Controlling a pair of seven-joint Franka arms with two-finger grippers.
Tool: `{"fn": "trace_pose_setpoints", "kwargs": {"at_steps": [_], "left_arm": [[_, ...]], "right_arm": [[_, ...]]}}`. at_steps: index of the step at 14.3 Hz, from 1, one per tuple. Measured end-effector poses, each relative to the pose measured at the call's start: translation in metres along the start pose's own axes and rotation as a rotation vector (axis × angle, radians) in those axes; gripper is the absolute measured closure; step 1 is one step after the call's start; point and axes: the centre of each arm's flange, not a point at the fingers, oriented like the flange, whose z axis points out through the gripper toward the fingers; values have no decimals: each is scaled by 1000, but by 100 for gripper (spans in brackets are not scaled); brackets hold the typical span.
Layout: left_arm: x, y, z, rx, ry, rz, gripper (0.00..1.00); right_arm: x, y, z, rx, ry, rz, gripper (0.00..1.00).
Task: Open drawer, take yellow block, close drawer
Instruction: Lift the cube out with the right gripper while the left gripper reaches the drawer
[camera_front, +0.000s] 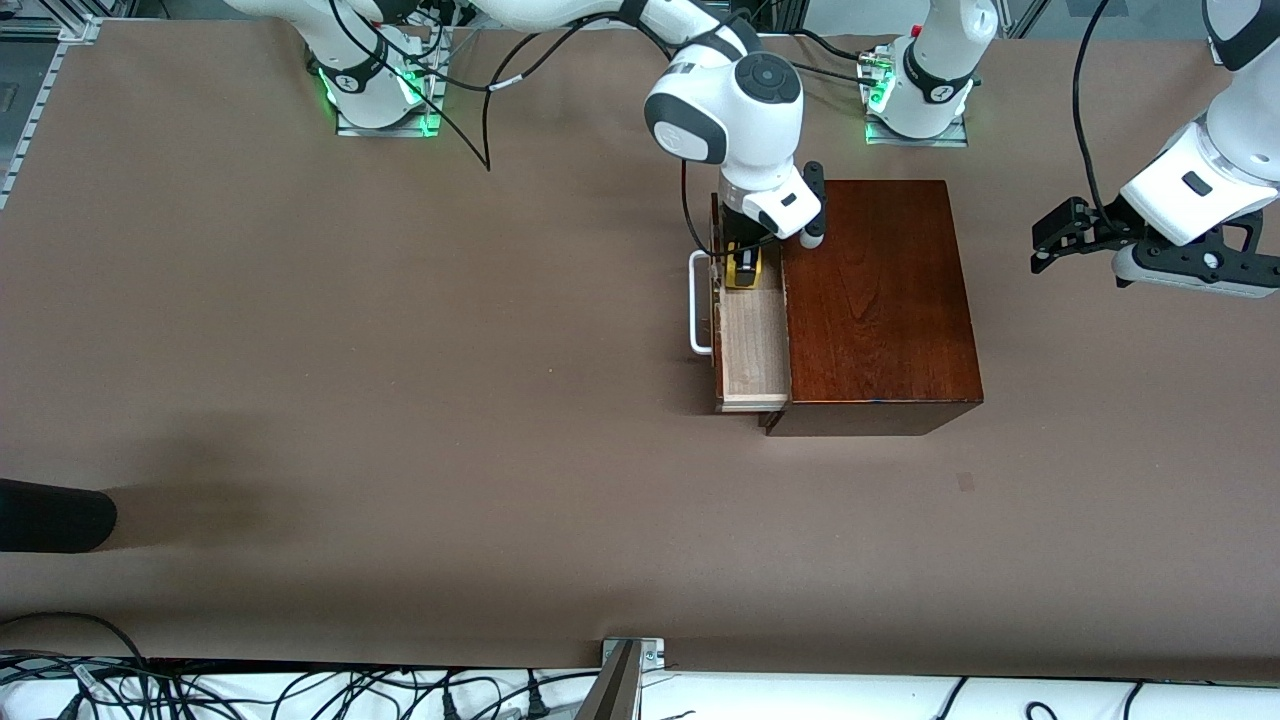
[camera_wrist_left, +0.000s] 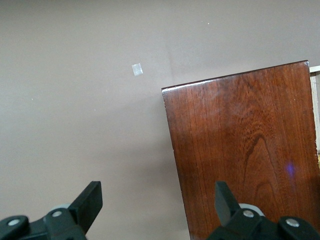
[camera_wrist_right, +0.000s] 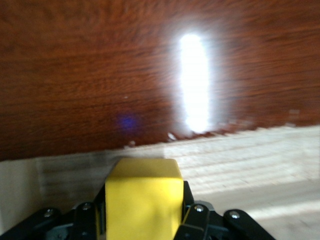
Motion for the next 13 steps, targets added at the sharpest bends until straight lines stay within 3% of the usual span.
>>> {"fn": "trace_pose_setpoints", "kwargs": {"at_steps": [3,6,10,13], "left_arm": [[0,0,0,0,0,1,0],[0,1,0,0,0,1,0],[1,7,0,0,0,14,0],[0,43,1,-13,-20,76,0]], "right_arm": [[-5,18,-62,-10,24,65,45],[-34,53,-126,-16,24,128,45],[-108,127,-192,-35,-9,270,45],[-175,187,-217,-33,-31,438,45]]}}
